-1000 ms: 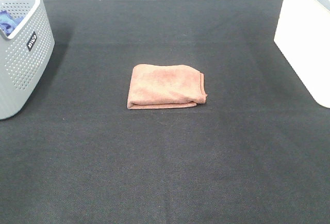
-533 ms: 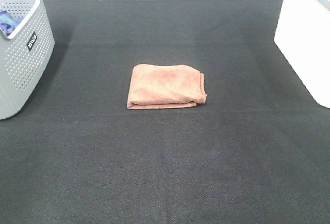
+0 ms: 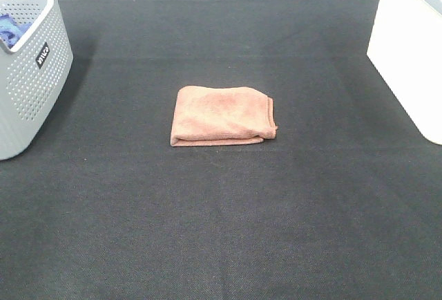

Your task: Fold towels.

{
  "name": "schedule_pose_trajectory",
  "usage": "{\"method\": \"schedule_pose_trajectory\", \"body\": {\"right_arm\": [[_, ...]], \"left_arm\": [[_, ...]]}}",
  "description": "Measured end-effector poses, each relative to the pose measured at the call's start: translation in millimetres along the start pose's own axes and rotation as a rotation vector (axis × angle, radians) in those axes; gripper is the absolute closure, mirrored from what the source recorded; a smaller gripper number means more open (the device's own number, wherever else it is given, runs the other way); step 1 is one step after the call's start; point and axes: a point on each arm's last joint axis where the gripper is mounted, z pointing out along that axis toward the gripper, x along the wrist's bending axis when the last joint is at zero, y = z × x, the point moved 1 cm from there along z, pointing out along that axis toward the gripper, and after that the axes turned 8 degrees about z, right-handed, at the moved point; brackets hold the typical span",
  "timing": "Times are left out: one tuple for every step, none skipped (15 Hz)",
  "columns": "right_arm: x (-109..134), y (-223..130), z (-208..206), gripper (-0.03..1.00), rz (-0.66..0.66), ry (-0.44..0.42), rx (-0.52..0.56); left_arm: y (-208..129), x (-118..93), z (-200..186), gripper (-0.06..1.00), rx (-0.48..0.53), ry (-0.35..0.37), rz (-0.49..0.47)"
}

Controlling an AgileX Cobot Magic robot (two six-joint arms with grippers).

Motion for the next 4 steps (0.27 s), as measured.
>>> {"method": "schedule_pose_trajectory", "body": {"right_arm": [[0.0,0.0,0.0,0.21,0.0,0.0,0.0],[0.1,0.0,0.0,0.21,0.0,0.002,0.0],[0.1,0.0,0.0,0.21,0.0,0.003,0.0],[0.2,0.0,0.0,0.21,0.0,0.004,0.001]], "left_arm": [[0.0,0.0,0.0,0.37,0.0,0.0,0.0],[0.0,0.0,0.0,0.37,0.0,0.0,0.0],[0.0,0.0,0.0,0.37,0.0,0.0,0.0],[0.0,0.0,0.0,0.37,0.0,0.0,0.0]]}}
